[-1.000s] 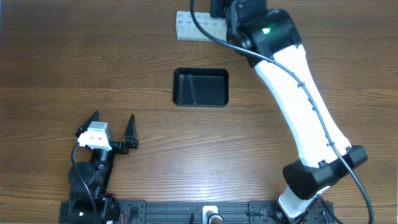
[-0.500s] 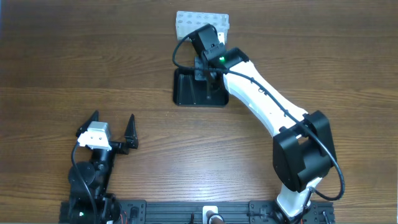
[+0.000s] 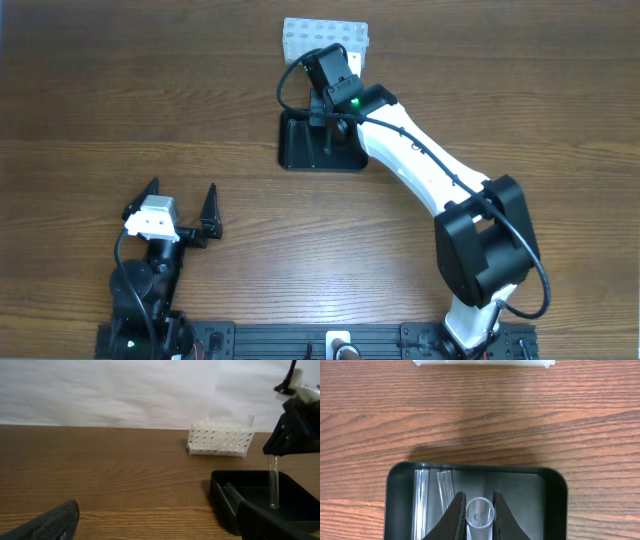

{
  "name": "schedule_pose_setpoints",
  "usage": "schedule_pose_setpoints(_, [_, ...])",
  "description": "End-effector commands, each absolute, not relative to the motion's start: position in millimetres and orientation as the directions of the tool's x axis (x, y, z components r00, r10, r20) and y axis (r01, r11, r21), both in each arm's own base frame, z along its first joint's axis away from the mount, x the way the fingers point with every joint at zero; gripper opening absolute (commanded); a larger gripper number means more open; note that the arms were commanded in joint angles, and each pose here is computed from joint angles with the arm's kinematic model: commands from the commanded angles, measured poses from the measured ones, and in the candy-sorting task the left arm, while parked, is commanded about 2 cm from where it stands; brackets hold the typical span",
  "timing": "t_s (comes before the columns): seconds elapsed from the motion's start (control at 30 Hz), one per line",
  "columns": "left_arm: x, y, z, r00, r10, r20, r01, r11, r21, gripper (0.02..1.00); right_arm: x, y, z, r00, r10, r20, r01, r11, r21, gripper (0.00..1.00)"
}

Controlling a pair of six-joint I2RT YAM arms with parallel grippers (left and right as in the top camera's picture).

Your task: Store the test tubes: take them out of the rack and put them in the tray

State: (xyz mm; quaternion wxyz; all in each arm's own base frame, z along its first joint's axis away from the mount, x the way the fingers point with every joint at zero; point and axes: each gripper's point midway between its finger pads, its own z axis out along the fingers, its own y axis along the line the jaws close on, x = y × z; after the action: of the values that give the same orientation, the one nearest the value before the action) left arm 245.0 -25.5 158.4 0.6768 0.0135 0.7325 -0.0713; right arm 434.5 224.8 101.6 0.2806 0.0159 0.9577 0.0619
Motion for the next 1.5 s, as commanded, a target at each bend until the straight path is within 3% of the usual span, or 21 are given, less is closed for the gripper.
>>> schedule_pose_setpoints(0.03, [244.7,-26.2,157.2,-0.081,-0.062,-0.995,0.124,0.990,-0.072,0.998,431.8,226.3,72.6,-0.862,0.063,-0.502,0.018,0.995,0.094,0.034])
schedule_pose_setpoints(0.63, [244.7,-26.2,157.2,-0.081,-0.062,-0.995,0.124,0.990,-0.072,1.000,429.5,236.9,49.5,-0.877,0.047,-0.478,0.005,0.996,0.088,0.141])
schedule_pose_setpoints(1.0, [244.7,-26.2,157.2,-0.081,-0.062,-0.995,0.124,0.990,-0.072,0.998,433.8,240.5,59.2,-0.863,0.051,-0.503,-0.002,0.995,0.104,0.349])
schedule_pose_setpoints(1.17, [244.7,-26.2,157.2,-0.081,-0.062,-0.995,0.124,0.990,-0.072,1.000,441.1,239.9,112.5,-0.800,0.000,-0.600,-0.080,0.991,0.107,0.393])
schedule_pose_setpoints(1.33, [244.7,-26.2,157.2,-0.081,-0.062,-0.995,0.124,0.990,-0.072,0.998,463.1,221.1,200.5,-0.632,-0.053,-0.773,-0.178,0.981,0.078,0.706])
schedule_pose_setpoints(1.5, [244.7,-26.2,157.2,-0.081,-0.062,-0.995,0.124,0.990,-0.072,1.000,503.5,200.7,236.4,-0.469,-0.063,-0.881,-0.189,0.982,0.030,0.829])
